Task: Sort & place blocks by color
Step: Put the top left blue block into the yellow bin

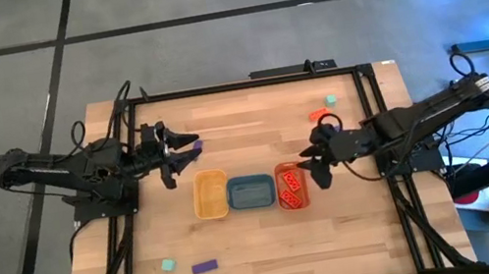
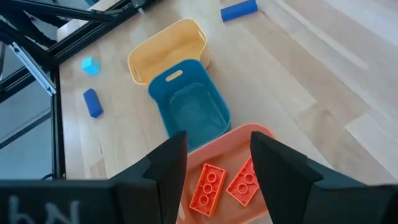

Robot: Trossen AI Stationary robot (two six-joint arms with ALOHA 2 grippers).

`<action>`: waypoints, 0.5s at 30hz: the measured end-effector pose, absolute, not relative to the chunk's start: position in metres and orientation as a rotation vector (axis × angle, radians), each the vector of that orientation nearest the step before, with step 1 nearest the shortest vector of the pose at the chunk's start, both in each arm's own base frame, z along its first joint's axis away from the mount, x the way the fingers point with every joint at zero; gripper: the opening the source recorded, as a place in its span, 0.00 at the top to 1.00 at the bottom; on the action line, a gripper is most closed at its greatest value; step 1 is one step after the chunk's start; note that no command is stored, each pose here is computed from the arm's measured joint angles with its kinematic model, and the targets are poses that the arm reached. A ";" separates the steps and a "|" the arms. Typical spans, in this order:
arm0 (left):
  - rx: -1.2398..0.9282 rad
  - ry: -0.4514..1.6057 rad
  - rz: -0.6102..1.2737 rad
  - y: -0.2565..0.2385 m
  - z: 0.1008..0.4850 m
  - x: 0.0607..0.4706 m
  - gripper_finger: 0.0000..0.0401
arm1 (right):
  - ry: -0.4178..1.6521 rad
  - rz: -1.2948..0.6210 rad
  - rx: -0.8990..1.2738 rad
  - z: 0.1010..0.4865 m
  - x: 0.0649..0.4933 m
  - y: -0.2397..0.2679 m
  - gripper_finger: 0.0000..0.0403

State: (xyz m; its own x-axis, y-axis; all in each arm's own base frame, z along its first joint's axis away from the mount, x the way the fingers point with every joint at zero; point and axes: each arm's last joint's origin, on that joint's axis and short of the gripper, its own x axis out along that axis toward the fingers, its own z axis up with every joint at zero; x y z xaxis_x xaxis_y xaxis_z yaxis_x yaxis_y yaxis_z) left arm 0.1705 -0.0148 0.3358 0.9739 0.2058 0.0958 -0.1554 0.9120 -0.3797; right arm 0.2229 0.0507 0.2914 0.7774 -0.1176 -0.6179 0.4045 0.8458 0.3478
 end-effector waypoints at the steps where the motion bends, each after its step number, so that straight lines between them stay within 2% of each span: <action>1: -0.380 -0.135 0.186 -0.015 0.336 0.170 0.46 | 0.621 -0.294 0.488 0.292 0.222 0.050 0.55; 15: -0.376 -0.122 0.175 -0.015 0.335 0.171 0.46 | 0.475 -0.348 0.365 0.319 0.186 0.037 0.55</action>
State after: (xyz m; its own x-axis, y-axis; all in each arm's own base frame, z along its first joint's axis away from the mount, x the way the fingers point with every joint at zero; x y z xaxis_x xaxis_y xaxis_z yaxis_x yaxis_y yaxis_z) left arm 0.1706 -0.0151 0.3348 0.9777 0.1918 0.0861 -0.1465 0.9153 -0.3751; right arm 0.1864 0.0369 0.3190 0.8334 -0.2380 -0.4987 0.4045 0.8776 0.2571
